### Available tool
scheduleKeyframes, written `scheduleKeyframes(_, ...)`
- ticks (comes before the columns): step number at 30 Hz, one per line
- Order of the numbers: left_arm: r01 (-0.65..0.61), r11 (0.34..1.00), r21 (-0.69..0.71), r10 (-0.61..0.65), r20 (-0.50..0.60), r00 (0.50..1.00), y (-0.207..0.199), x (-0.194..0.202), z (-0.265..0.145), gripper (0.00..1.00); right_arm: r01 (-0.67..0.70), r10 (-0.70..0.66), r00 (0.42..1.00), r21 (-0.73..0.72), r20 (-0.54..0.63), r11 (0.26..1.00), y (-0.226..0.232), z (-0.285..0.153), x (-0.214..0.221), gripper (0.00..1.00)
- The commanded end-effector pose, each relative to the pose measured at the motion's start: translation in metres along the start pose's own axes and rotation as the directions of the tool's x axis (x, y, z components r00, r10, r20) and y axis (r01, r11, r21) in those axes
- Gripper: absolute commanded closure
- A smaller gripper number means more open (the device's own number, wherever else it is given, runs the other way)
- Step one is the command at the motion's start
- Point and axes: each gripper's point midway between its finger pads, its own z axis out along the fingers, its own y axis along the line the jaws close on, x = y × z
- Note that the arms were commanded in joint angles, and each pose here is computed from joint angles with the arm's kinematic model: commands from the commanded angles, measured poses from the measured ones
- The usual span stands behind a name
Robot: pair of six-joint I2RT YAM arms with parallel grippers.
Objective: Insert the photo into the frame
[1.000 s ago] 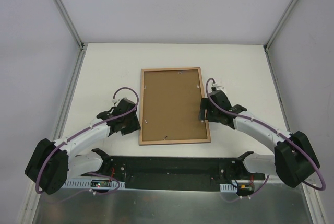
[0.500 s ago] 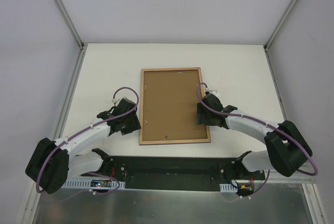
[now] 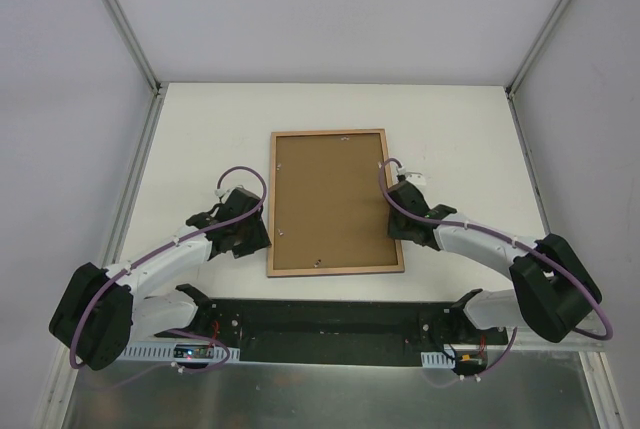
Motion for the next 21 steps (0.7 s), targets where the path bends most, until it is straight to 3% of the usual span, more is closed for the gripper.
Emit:
scheduleKeyframes(1, -0.011, 0.998, -0.065, 0.011, 0.005, 1.0, 0.014, 0.004, 0.006, 0.53, -0.002, 0.002, 1.0, 0.015, -0.01, 1.0, -0.005, 0.0, 0.007, 0.75)
scheduleKeyframes(21, 0.023, 1.0, 0.011, -0.023, 0.041, 0.999, 0.001, -0.003, -0.005, 0.51, -0.006, 0.005, 1.0, -0.02, -0.029, 1.0, -0.004, 0.001, 0.019, 0.93)
